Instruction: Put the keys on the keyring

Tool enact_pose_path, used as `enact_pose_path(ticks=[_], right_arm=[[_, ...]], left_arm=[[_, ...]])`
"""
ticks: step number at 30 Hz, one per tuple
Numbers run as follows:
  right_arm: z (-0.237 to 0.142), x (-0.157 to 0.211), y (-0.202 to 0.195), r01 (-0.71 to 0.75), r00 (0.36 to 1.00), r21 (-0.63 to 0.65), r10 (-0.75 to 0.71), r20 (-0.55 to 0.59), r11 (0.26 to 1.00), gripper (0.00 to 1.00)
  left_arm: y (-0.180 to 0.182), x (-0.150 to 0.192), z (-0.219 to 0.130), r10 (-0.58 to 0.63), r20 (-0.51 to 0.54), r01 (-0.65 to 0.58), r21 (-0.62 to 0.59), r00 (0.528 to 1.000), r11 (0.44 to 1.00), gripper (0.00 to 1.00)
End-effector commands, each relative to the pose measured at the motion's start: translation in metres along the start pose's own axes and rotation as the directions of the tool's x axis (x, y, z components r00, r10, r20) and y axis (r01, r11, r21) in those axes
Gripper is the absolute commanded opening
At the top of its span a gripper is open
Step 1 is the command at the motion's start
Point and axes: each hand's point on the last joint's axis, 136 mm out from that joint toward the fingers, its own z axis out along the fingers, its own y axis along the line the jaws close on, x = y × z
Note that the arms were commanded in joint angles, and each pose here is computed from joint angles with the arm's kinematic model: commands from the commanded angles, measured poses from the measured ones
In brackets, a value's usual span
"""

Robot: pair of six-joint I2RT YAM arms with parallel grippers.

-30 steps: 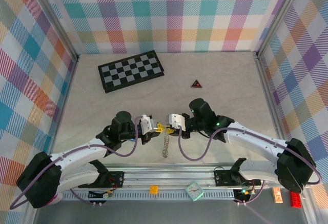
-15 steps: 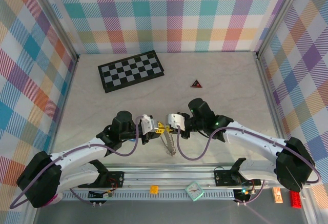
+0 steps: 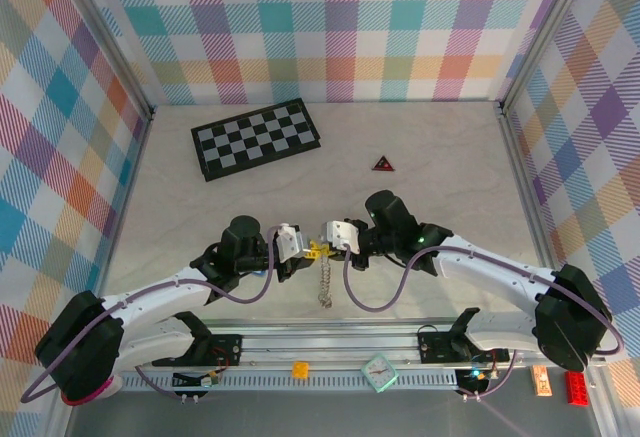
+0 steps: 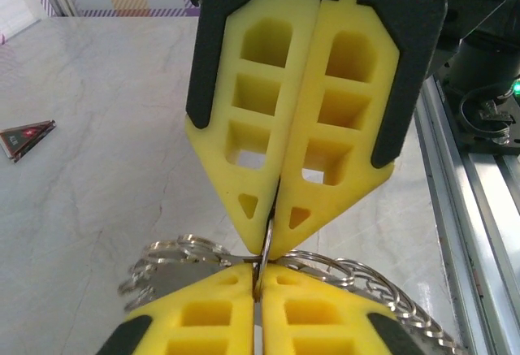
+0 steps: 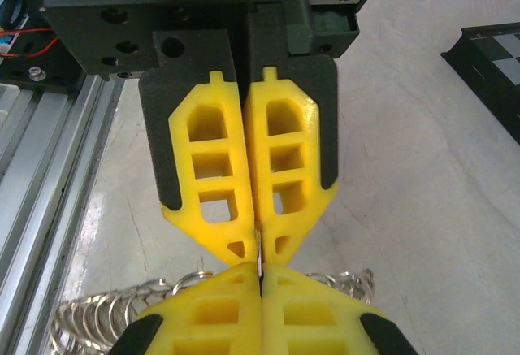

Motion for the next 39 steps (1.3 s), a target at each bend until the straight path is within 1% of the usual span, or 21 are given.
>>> enact_pose_path(ticks=[1, 2, 3, 5, 9, 14, 20, 23, 25, 27, 30, 36, 39], right_arm=[[-0.002, -0.012, 0.004, 0.023, 1.0, -0.01, -0.022, 0.021, 1.0, 0.05], [-0.004, -0.009, 0.004, 0.024, 1.0, 0.0, -0.024, 0.009, 1.0, 0.12], [-0.006, -0.006, 0.003, 0.024, 1.0, 0.01, -0.024, -0.001, 1.0, 0.16], [-0.009, -0.003, 0.004, 0.025, 1.0, 0.026, -0.025, -0.014, 0.999, 0.19], [-0.013, 0.001, 0.005, 0.025, 0.999, 0.04, -0.024, -0.021, 0.999, 0.2], [-0.008, 0.003, 0.004, 0.021, 0.999, 0.028, -0.02, -0.032, 0.999, 0.18], [-0.005, -0.002, 0.003, 0.024, 1.0, 0.011, -0.024, -0.016, 1.0, 0.11], [-0.003, -0.004, 0.004, 0.021, 1.0, -0.001, -0.021, -0.01, 1.0, 0.09], [-0.003, -0.004, 0.004, 0.02, 1.0, -0.005, -0.02, -0.008, 1.0, 0.05], [-0.002, -0.005, 0.006, 0.016, 1.0, -0.014, -0.016, -0.003, 1.0, 0.0], [-0.001, -0.005, 0.008, 0.01, 1.0, -0.029, -0.009, 0.003, 1.0, 0.0], [0.0, -0.007, 0.008, 0.007, 1.0, -0.035, -0.006, 0.01, 0.999, 0.0], [0.001, -0.007, 0.008, 0.005, 1.0, -0.037, -0.004, 0.009, 0.999, 0.0]], left_arm=[[0.002, -0.028, -0.002, 0.064, 0.072, -0.064, -0.004, 0.995, 0.998, 0.02], [0.002, -0.029, -0.002, 0.065, 0.073, -0.065, -0.005, 0.995, 0.998, 0.0], [0.002, -0.028, -0.003, 0.064, 0.072, -0.064, -0.006, 0.995, 0.998, 0.0], [0.002, -0.028, -0.003, 0.067, 0.071, -0.066, -0.008, 0.995, 0.998, 0.0], [0.001, -0.029, -0.003, 0.065, 0.07, -0.065, 0.001, 0.995, 0.998, 0.0], [-0.001, -0.028, -0.003, 0.062, 0.07, -0.063, 0.011, 0.996, 0.998, 0.0], [-0.001, -0.029, -0.003, 0.057, 0.072, -0.058, 0.014, 0.996, 0.998, 0.0], [-0.001, -0.03, -0.003, 0.057, 0.072, -0.058, 0.014, 0.996, 0.998, 0.0], [-0.001, -0.03, -0.003, 0.056, 0.073, -0.058, 0.014, 0.996, 0.998, 0.01], [-0.001, -0.03, -0.002, 0.055, 0.073, -0.056, 0.015, 0.996, 0.998, 0.04], [0.0, -0.03, -0.003, 0.054, 0.076, -0.055, 0.01, 0.996, 0.998, 0.09], [0.0, -0.032, -0.003, 0.054, 0.087, -0.055, 0.009, 0.995, 0.998, 0.11], [-0.001, -0.033, -0.003, 0.054, 0.089, -0.055, 0.013, 0.995, 0.998, 0.1]])
